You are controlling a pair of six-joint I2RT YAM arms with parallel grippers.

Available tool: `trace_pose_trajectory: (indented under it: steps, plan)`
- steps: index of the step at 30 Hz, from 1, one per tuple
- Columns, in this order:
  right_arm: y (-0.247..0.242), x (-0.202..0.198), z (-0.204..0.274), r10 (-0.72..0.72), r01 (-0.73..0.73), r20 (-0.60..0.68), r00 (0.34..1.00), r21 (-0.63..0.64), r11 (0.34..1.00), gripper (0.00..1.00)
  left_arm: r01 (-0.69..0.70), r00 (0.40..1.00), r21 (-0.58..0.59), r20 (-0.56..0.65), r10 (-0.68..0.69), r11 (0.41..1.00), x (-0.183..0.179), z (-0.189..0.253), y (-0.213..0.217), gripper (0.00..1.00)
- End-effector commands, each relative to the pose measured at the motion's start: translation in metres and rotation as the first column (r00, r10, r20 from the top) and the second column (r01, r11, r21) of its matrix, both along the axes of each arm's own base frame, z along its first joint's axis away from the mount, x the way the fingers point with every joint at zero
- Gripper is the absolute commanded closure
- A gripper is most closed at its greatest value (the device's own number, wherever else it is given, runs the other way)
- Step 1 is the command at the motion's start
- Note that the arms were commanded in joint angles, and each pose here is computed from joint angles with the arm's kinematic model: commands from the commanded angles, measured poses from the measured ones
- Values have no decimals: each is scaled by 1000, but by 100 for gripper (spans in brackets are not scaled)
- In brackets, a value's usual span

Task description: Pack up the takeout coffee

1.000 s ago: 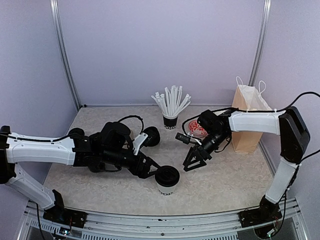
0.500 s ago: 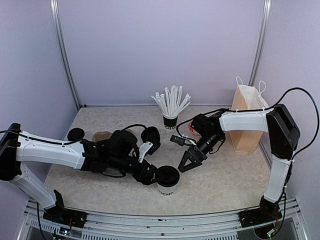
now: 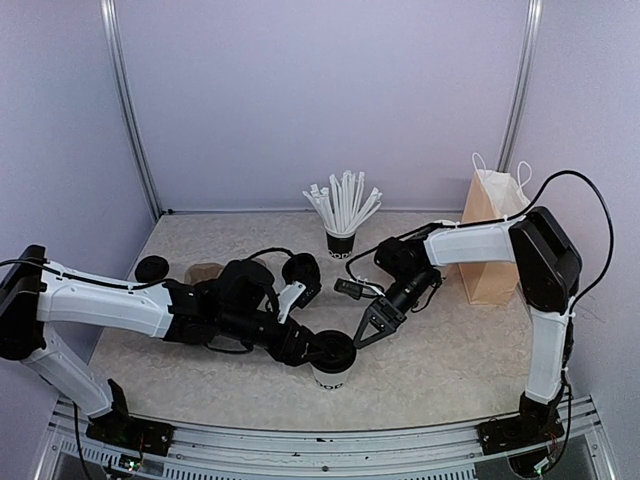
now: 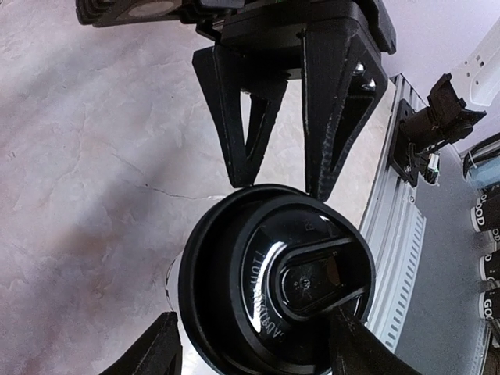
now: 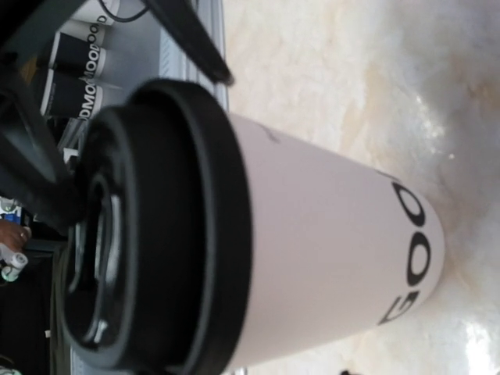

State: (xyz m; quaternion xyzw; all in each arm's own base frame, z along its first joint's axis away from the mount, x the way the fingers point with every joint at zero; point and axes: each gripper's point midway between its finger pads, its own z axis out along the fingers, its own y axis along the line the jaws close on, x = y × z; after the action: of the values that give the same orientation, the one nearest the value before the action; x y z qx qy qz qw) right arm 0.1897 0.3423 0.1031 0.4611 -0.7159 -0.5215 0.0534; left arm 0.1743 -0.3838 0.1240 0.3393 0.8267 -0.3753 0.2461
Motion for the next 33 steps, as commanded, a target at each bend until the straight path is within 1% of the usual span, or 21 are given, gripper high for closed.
trace_pose_trajectory:
  steps: [1, 7, 9, 12, 16, 20, 25, 27, 29, 33]
  plan:
    - [-1, -3, -25, 1, -1, -2, 1000, -90, 996, 53, -6, 998, 193, -52, 16, 981, -6, -61, 32, 39]
    - [-11, -3, -50, -6, 10, 20, 1000, -186, 982, 56, 23, 996, 246, -93, 0, 969, -15, -95, 44, 44]
    - [-13, -2, -53, -10, 15, 30, 999, -197, 980, 56, 20, 995, 270, -103, 9, 963, -16, -108, 51, 46]
    - [-13, -3, -54, -7, 13, 32, 999, -202, 979, 56, 13, 994, 281, -107, 18, 960, -15, -114, 54, 47]
    - [-11, -2, -47, 0, 8, 43, 999, -181, 983, 59, 5, 998, 236, -64, 10, 972, -7, -94, 43, 46]
    - [-6, -3, -27, 11, -4, 62, 998, -117, 993, 61, -4, 1000, 200, 0, 4, 980, 5, -71, 32, 43]
    - [-2, -3, 3, 36, -33, 114, 993, -34, 999, 51, 17, 995, 123, 100, -29, 992, 21, -26, 9, 42]
    - [-2, -2, 14, 42, -40, 147, 988, -14, 999, 48, 34, 991, 121, 125, -50, 992, 25, -12, 1, 41]
    - [-4, -2, 21, 44, -43, 179, 983, -10, 999, 45, 50, 986, 124, 150, -68, 991, 28, -3, -3, 39]
    - [-11, 3, 24, 41, -30, 252, 967, -45, 999, 43, 60, 977, 141, 195, -87, 988, 34, 13, -5, 36]
